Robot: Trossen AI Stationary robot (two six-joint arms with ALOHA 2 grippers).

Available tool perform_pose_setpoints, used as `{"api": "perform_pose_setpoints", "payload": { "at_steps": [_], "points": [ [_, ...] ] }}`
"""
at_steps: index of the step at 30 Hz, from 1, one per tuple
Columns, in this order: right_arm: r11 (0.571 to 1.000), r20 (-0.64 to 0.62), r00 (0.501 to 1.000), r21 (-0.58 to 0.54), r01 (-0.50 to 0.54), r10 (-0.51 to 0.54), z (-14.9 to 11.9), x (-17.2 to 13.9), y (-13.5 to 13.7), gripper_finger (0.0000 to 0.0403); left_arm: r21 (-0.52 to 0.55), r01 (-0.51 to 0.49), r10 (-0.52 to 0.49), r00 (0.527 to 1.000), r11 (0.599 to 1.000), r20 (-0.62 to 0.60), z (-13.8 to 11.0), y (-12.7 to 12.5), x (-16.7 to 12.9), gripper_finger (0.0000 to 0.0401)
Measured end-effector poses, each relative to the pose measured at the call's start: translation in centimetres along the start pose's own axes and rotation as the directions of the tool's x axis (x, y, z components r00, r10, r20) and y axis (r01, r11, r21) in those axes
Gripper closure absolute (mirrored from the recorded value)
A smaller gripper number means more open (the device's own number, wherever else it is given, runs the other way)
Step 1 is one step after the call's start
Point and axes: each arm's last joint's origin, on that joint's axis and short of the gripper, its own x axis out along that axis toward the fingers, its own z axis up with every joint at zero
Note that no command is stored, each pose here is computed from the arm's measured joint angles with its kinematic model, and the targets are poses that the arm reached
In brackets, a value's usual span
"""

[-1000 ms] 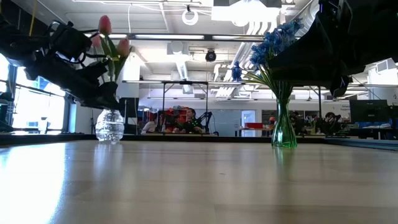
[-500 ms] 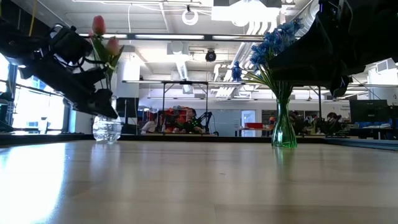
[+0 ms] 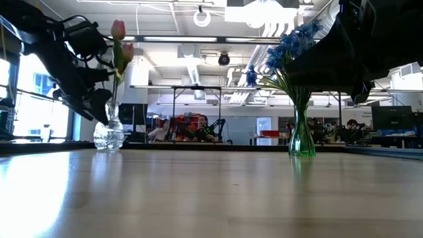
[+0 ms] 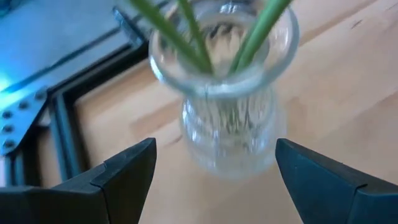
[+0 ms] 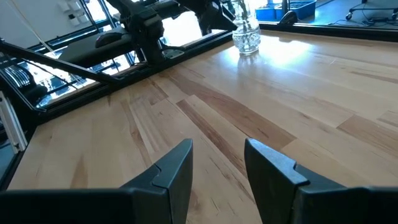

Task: Sort flowers into vase by color
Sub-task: Move the transparent vase to the top left of the table, then return to Home Position

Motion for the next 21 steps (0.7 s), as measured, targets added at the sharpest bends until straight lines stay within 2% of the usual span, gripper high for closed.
{"api": "perform_pose_setpoints", "payload": {
  "at_steps": [5,14,21],
  "points": [
    [1.000,-0.011,1.000,-0.017,-0.017,0.017,0.6,-1.0,0.2,0.0263,-0.028,0.002,-0.002,1.000,1.000,-0.011,-0.1,-0.3,-1.4,0.0086],
    [1.000,-0.085,0.996,0.028,-0.012,0.014,2.7,-3.4,-0.8,0.0263,-0.110,0.129,-0.121,0.990,0.985,0.078,-0.2,-2.0,-4.1,0.0087],
    [0.999,-0.129,0.992,0.035,-0.005,0.009,2.8,-3.7,-1.3,0.0263,-0.128,0.206,-0.191,0.974,0.970,0.118,-0.9,-3.4,-5.4,0.0087]
  ]
}}
